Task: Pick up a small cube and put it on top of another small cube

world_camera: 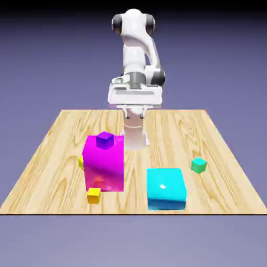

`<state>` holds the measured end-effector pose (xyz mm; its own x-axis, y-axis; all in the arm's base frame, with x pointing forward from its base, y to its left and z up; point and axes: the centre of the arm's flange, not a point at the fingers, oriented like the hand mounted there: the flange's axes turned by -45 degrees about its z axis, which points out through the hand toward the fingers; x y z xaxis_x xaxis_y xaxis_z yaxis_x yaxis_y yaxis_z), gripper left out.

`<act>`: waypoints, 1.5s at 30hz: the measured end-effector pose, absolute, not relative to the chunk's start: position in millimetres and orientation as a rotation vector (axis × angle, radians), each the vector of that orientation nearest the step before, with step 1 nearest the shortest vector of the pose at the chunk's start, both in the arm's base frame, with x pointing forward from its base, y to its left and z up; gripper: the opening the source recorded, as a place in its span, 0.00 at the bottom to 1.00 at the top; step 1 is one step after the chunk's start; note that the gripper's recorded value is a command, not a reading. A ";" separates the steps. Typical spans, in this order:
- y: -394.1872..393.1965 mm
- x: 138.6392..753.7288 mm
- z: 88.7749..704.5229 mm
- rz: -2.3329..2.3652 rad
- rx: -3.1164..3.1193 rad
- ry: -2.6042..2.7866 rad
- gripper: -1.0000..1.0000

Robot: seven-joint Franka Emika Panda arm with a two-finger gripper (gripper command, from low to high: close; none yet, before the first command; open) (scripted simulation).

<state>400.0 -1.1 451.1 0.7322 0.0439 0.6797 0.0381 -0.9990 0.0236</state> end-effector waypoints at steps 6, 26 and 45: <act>-32.3 448.6 407.6 0.786 3.053 0.013 0.50; -152.1 527.4 213.3 -0.428 3.134 -0.123 0.50; -163.8 518.3 241.2 -0.637 3.146 -0.252 0.00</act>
